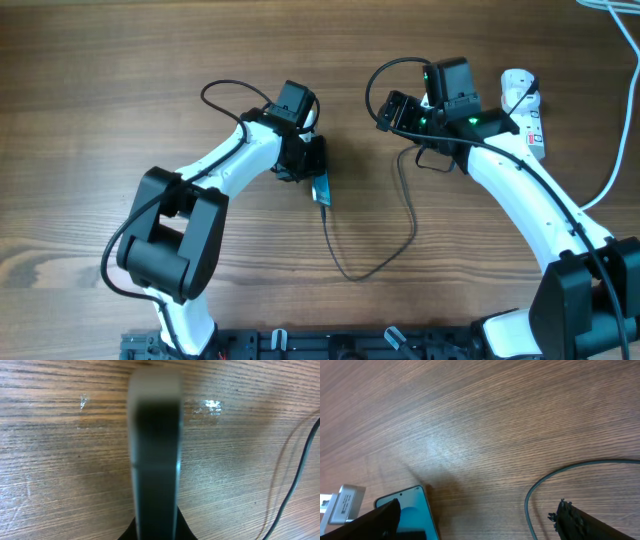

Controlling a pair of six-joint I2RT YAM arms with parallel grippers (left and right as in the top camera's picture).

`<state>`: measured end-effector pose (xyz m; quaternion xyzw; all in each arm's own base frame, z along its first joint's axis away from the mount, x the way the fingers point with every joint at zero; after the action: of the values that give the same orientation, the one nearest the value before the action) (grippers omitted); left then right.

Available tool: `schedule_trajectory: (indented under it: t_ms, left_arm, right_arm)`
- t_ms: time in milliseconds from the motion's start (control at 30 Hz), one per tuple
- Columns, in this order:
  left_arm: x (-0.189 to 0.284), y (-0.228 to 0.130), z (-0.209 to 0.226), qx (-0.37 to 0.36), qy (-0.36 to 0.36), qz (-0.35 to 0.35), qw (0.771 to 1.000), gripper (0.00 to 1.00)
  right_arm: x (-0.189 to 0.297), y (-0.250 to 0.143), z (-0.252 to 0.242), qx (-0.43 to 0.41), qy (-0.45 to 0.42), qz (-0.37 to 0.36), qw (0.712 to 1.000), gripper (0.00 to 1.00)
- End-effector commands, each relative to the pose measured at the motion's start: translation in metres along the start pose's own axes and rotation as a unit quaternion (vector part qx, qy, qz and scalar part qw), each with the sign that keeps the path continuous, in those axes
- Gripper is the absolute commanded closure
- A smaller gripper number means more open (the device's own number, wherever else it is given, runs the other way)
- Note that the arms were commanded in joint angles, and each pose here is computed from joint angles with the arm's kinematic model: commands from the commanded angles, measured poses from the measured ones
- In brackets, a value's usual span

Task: Plug charger to phone and switch on socket
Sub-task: 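Lower the phone with the left gripper and lay it flat on the table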

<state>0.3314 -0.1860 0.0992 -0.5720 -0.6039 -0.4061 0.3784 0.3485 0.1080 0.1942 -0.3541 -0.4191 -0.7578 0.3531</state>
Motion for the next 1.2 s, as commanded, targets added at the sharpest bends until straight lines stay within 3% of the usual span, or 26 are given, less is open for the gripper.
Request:
schedule_trajectory:
  t_ms: [0, 233, 533, 1167]
  left_arm:
    - [-0.0179, 0.0037, 0.0153, 0.003, 0.054, -0.011, 0.998, 0.82]
    - [-0.0178, 0.0042, 0.0159, 0.002, 0.058, -0.014, 0.998, 0.83]
    - [-0.0178, 0.0042, 0.0160, 0.002, 0.059, -0.014, 0.998, 0.62]
    - [-0.0178, 0.0041, 0.0160, 0.002, 0.059, -0.014, 0.998, 0.49]
  right_arm:
    - [-0.0013, 0.0038, -0.0005, -0.009, -0.014, -0.013, 1.000, 0.00]
    - [-0.0013, 0.0045, 0.0002, -0.009, -0.012, -0.015, 1.000, 0.00]
    - [-0.0013, 0.0045, 0.0002, -0.009, -0.012, -0.015, 1.000, 0.00]
    - [-0.0013, 0.0045, 0.0002, -0.009, -0.012, -0.015, 1.000, 0.00]
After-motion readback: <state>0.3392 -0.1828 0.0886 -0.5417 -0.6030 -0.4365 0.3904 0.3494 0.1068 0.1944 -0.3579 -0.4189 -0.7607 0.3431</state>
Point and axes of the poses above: each gripper's point midway between its finger pads, its own x axis back along the fingers, its own z axis along the line the jaws close on, y = z × x, the point moved 9 cm from there along x, back along the fingers, and after that the axes turned 3 degrees about -x, right-handed, at the moved point
